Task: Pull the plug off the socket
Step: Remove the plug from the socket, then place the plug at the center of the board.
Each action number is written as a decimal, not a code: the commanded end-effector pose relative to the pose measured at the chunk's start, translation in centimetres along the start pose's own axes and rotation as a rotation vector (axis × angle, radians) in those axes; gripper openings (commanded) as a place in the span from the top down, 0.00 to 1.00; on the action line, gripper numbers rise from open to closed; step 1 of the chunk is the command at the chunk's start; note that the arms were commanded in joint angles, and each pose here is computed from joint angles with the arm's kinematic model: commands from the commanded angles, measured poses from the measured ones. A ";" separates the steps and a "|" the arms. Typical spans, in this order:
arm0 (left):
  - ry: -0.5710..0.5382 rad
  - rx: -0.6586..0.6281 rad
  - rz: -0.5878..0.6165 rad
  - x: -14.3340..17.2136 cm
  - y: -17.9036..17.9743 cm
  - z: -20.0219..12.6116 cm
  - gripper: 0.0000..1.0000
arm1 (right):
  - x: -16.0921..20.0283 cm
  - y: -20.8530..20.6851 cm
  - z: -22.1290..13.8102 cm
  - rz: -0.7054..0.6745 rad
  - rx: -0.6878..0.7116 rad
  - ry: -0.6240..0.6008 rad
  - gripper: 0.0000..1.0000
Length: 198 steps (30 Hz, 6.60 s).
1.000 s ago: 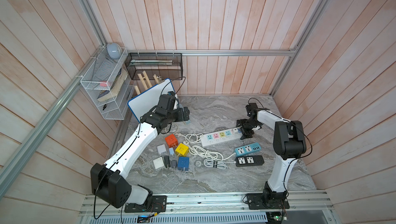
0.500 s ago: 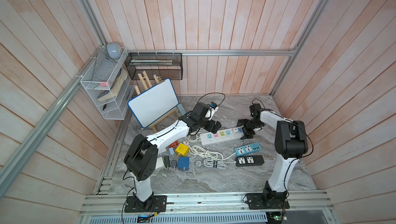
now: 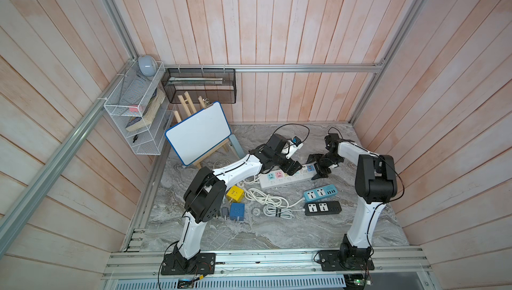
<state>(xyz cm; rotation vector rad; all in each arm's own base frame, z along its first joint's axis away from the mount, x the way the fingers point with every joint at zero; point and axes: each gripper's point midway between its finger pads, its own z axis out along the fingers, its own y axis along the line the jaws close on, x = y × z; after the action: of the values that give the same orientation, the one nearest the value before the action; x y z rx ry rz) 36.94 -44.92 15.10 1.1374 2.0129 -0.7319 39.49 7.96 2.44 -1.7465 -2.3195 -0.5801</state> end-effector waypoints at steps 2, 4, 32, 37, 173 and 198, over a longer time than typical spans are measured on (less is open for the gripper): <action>-0.011 0.029 0.126 0.5 -1.5 1.8 0.11 | -2.1 -3.5 3.9 -0.015 0.152 -0.096 0.62; 0.000 0.001 0.163 1.0 -1.3 2.5 0.10 | -1.4 -3.3 4.1 -0.024 0.157 -0.096 0.69; -0.015 -0.069 0.170 3.7 2.1 7.8 0.30 | 2.8 -2.9 4.6 -0.064 0.188 -0.035 1.00; -0.042 -0.054 0.177 3.0 2.0 7.5 0.30 | 3.5 -2.9 4.8 -0.064 0.187 -0.019 1.00; 0.808 -0.187 -0.936 24.1 -10.5 -19.6 1.00 | -3.5 0.9 -2.1 -0.106 -0.012 -0.259 0.02; 0.902 -0.341 -0.762 28.6 -8.8 -14.6 0.53 | -2.3 2.0 -5.2 -0.169 -0.084 -0.286 0.02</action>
<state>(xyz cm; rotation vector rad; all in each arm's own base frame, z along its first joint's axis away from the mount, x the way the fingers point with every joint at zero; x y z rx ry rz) 13.84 -23.99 2.66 0.4471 3.2764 -0.1840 42.18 4.42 5.87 -1.7856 -2.6812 -0.4957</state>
